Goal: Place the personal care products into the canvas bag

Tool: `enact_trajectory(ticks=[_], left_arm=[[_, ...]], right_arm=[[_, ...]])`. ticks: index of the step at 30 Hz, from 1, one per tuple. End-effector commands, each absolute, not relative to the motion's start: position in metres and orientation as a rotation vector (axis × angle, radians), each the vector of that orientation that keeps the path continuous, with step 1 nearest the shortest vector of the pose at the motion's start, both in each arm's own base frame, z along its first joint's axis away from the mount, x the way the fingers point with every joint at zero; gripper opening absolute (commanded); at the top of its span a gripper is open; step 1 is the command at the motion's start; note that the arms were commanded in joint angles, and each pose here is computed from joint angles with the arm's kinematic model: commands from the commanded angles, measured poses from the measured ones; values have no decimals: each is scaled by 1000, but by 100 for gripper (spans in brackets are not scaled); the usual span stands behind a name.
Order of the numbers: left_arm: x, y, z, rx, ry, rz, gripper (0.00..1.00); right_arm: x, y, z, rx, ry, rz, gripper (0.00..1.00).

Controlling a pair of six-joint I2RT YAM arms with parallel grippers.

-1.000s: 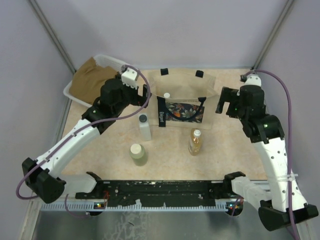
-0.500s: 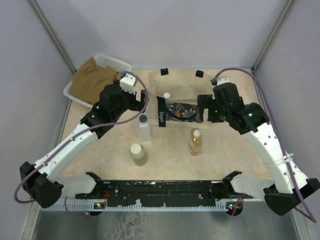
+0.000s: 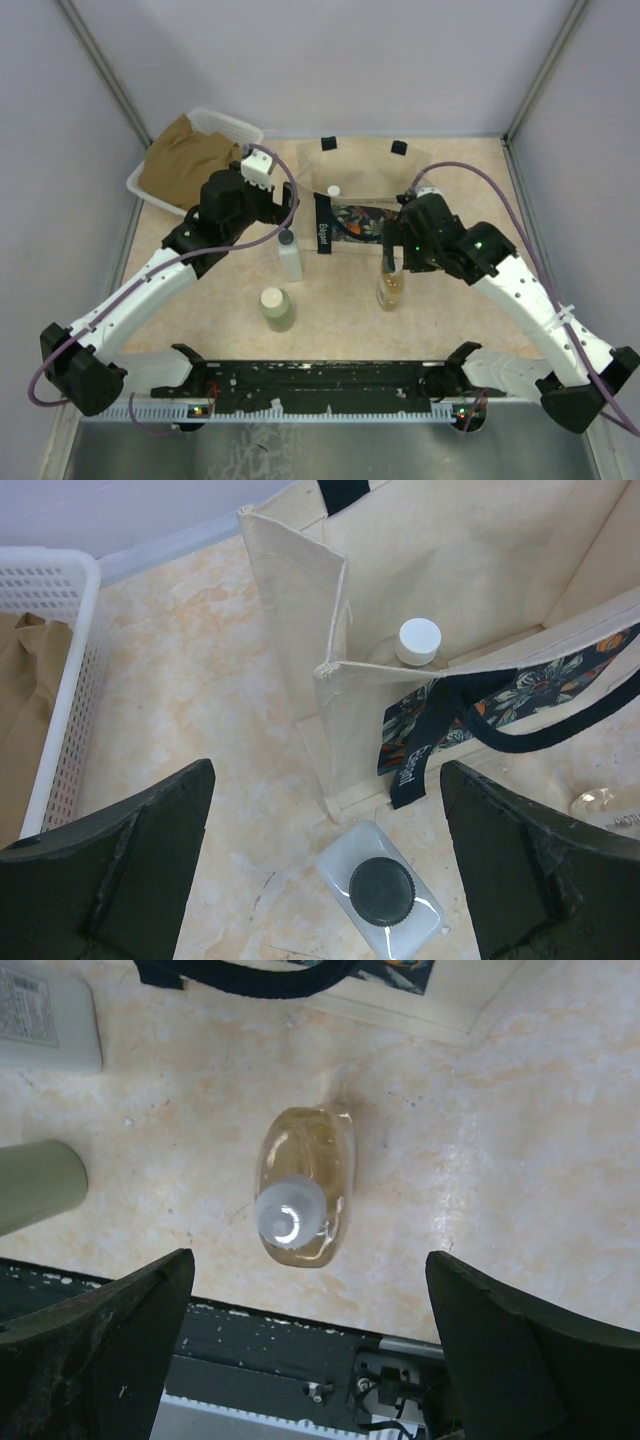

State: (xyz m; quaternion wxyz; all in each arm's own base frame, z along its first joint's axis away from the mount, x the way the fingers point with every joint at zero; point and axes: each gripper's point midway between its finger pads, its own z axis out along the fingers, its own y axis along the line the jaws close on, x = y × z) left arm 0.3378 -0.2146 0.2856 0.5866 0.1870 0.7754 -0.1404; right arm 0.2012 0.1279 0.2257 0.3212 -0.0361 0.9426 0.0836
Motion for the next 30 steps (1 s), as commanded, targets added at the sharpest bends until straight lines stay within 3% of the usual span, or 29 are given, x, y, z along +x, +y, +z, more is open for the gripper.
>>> enact_trajectory(ticks=[1, 22, 23, 30], left_arm=[[335, -215, 291, 421, 1781, -353, 100], [330, -207, 280, 416, 1793, -326, 99], [330, -207, 279, 416, 1793, -325, 99], [329, -207, 278, 418, 1793, -329, 99]], right_arm=[[211, 149, 220, -91, 2444, 227, 99], [238, 158, 138, -144, 2483, 3, 98], [238, 160, 138, -145, 2479, 9, 93], [235, 161, 151, -163, 2471, 27, 22]])
